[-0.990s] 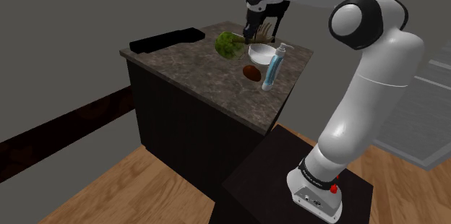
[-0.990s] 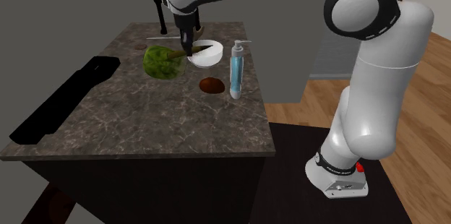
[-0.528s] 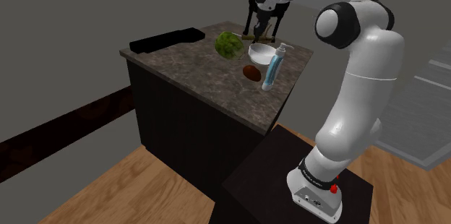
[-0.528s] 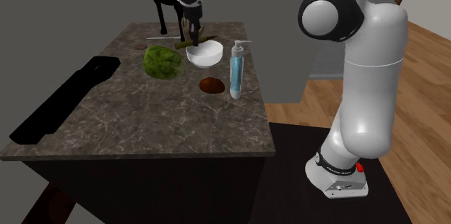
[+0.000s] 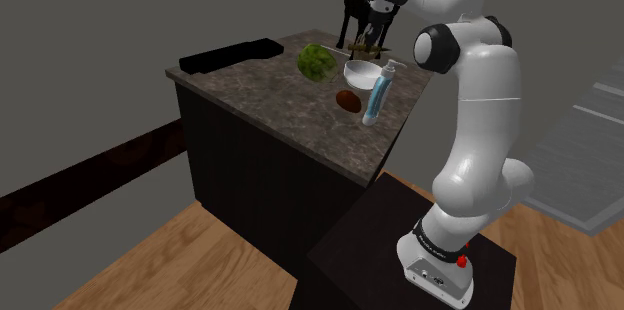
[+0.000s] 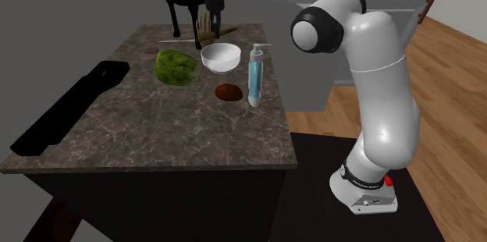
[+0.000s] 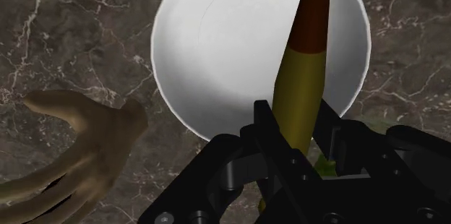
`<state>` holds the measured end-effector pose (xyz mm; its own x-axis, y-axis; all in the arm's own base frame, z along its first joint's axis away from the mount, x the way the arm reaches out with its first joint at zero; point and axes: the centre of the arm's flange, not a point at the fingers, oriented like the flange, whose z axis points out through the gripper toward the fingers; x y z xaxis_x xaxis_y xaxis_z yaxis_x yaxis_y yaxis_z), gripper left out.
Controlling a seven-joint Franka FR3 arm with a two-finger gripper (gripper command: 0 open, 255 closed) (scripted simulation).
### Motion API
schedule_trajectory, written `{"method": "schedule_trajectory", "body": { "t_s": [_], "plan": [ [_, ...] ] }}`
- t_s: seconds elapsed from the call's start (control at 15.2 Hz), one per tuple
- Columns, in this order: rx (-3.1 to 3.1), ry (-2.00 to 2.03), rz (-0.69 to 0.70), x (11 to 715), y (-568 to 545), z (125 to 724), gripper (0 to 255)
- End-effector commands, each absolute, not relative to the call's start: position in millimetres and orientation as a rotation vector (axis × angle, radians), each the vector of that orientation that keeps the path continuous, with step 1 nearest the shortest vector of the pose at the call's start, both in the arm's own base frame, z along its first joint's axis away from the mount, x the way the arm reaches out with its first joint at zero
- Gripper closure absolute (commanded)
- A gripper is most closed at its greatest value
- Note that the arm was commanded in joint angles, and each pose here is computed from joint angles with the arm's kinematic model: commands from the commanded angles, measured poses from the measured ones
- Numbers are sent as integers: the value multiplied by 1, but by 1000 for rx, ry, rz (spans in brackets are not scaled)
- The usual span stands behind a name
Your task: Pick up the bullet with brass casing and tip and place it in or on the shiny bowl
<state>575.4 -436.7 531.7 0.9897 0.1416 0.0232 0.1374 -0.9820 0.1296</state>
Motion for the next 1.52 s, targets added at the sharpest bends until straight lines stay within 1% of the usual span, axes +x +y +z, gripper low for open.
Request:
{"method": "schedule_trajectory", "body": {
  "t_s": [0.0,0.99,1.45],
  "plan": [
    [3006,214,48,572,-457,530,255],
    [3006,214,48,572,-457,452,255],
    [3006,214,48,572,-457,452,255]
  ]
}}
